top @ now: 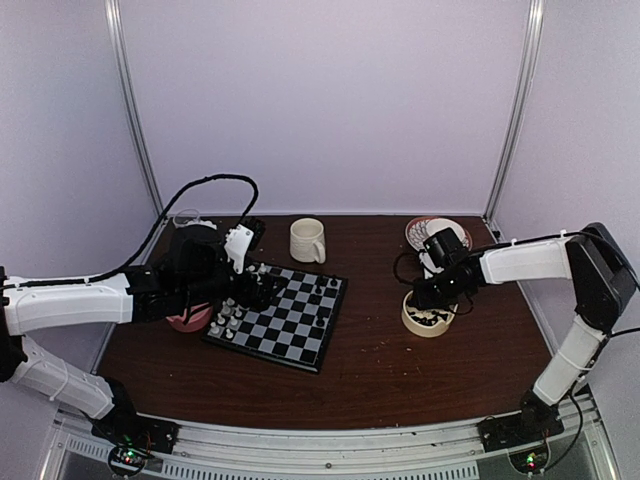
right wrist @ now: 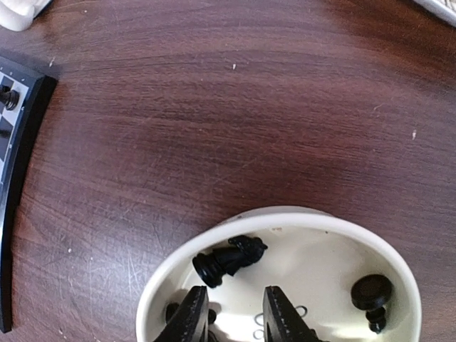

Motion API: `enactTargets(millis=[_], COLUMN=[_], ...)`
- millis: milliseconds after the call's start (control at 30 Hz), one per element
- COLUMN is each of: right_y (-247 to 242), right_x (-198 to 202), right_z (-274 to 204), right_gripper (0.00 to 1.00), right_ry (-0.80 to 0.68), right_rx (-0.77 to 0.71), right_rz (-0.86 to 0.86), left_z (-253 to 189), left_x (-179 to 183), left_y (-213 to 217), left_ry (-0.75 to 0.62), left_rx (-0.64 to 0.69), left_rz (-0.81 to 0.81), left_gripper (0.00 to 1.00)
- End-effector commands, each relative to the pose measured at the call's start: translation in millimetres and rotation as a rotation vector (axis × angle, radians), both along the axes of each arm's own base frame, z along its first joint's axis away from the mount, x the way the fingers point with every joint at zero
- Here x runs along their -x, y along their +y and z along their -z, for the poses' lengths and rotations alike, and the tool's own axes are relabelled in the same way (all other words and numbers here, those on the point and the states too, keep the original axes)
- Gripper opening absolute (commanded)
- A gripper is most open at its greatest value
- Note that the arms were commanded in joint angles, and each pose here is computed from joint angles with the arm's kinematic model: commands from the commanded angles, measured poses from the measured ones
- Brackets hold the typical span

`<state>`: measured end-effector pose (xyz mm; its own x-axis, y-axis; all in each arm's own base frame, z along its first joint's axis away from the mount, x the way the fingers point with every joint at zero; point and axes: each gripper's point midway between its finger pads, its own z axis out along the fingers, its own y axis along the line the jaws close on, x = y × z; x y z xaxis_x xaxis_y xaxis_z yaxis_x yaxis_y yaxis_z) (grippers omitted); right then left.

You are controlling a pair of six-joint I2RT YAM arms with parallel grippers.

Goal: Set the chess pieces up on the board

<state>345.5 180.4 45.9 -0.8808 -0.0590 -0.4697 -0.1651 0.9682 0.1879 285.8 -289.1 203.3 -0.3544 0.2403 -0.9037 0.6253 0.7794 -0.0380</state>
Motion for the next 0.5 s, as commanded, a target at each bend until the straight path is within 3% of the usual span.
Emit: enactTargets(millis=[0,467], right_y=[14.8,-2.3], right_x=[-15.5,-7.5], right_z=[-6.7,8.9], right_gripper=[0.29,0.35], right_ry=[-0.029,0.025], right_rx=[-0.051,0.079], right_rz=[0.002,0.012], left_z=[-22.8,-19.9], left_x=[-0.8,-1.6], left_y=[-3.3,-4.5], left_ry=[-0.046,-0.043], left_rx=[0.037,0.028], left_rz=[0.006,0.007], left_gripper=[0.97,0.97])
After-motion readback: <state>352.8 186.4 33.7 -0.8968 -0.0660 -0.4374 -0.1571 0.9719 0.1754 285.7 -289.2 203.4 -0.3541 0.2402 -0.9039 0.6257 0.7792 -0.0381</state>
